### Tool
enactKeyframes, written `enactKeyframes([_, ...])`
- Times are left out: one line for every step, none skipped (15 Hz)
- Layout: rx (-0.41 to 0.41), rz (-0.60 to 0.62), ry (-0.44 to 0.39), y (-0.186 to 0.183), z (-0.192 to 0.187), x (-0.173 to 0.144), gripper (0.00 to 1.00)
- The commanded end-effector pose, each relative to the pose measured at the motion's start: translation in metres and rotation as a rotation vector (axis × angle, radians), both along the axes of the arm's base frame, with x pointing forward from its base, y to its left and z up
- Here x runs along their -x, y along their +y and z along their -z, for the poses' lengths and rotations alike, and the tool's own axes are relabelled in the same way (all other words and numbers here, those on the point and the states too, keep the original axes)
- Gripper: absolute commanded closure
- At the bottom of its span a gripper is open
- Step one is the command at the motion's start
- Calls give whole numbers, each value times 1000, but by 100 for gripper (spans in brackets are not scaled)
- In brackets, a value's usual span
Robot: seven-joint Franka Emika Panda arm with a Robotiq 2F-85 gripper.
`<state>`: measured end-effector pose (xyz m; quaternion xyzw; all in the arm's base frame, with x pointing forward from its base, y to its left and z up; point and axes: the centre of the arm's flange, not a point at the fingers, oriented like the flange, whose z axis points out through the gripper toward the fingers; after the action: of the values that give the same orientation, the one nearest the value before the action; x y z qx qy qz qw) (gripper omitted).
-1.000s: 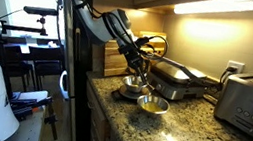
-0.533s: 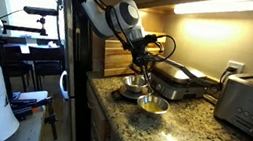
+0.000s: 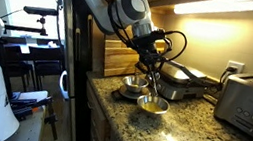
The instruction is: Use the spoon to scoop some powder from the bowl on the right into the bowl on the left
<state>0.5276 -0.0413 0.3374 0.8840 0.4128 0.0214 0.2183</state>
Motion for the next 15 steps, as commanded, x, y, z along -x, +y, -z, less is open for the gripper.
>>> enactKeyframes([0, 0, 0, 0, 0, 0, 94])
enactKeyframes([0, 0, 0, 0, 0, 0, 94])
enactKeyframes([0, 0, 0, 0, 0, 0, 94])
enactKeyframes([0, 0, 0, 0, 0, 0, 94])
enactKeyframes([0, 0, 0, 0, 0, 0, 97])
enactKeyframes([-10, 14, 8, -3, 0, -3, 97])
enactKeyframes([-11, 39, 9, -8, 1, -8, 97])
enactKeyframes([-15, 62, 10, -13, 2, -11, 97])
enactKeyframes([-22, 85, 12, -19, 2, -15, 97])
enactKeyframes([-32, 104, 14, -25, 2, -18, 97])
enactKeyframes([-42, 129, 11, -32, 2, -22, 97])
enactKeyframes([-49, 156, 7, -39, 2, -25, 97])
enactKeyframes([-56, 179, -1, -48, 2, -27, 97])
enactKeyframes([-62, 202, -3, -56, 3, -29, 97])
enactKeyframes([-66, 230, -8, -65, 4, -31, 97])
